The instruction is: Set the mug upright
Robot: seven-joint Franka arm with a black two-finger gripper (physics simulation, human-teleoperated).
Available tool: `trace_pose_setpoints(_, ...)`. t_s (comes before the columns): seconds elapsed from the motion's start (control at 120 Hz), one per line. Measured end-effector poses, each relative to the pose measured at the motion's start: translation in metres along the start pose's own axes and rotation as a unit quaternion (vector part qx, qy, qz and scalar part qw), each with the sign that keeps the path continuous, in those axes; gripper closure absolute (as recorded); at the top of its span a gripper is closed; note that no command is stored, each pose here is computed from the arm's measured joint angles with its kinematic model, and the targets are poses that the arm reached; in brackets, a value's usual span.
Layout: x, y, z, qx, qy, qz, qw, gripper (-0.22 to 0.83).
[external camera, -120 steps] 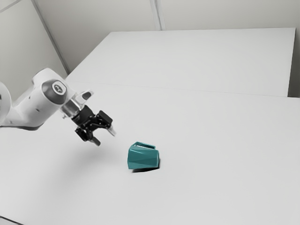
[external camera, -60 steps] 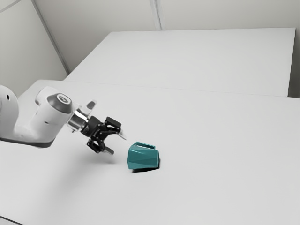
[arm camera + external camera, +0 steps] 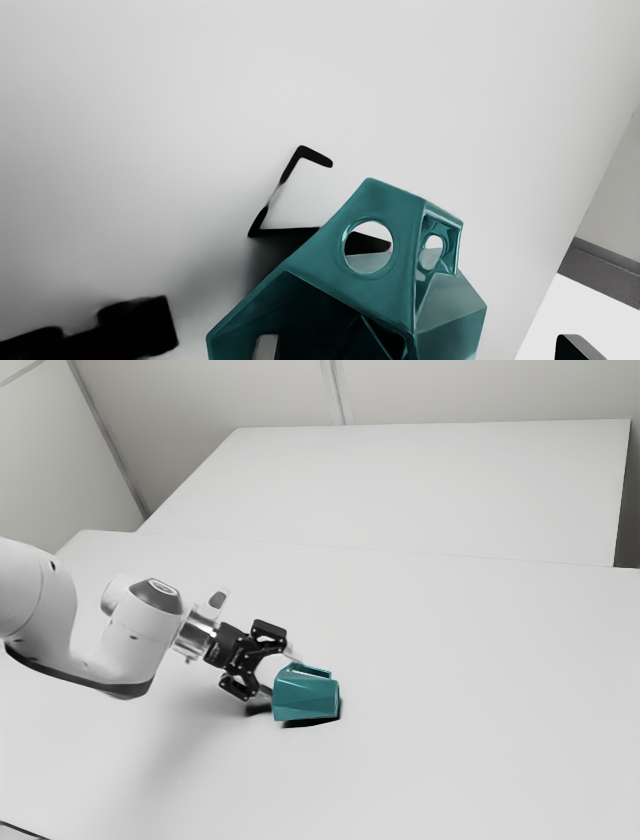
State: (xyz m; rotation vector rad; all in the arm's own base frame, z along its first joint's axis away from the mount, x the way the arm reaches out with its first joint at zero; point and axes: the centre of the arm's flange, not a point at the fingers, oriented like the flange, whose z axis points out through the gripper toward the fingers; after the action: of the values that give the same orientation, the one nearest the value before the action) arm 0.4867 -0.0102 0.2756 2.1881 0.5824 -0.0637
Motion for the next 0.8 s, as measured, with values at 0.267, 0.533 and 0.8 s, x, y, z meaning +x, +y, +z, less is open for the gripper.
trace_pose_setpoints(0.267,0.001,0.003,0.008,-0.018,0.015,0.005,1.0,0.22)
trace_pose_setpoints(0.533,0.001,0.007,0.011,-0.033,0.027,0.007,0.999,0.64)
trace_pose_setpoints(0.8,-0.004,0.019,0.013,-0.038,0.039,0.023,0.998,0.76)
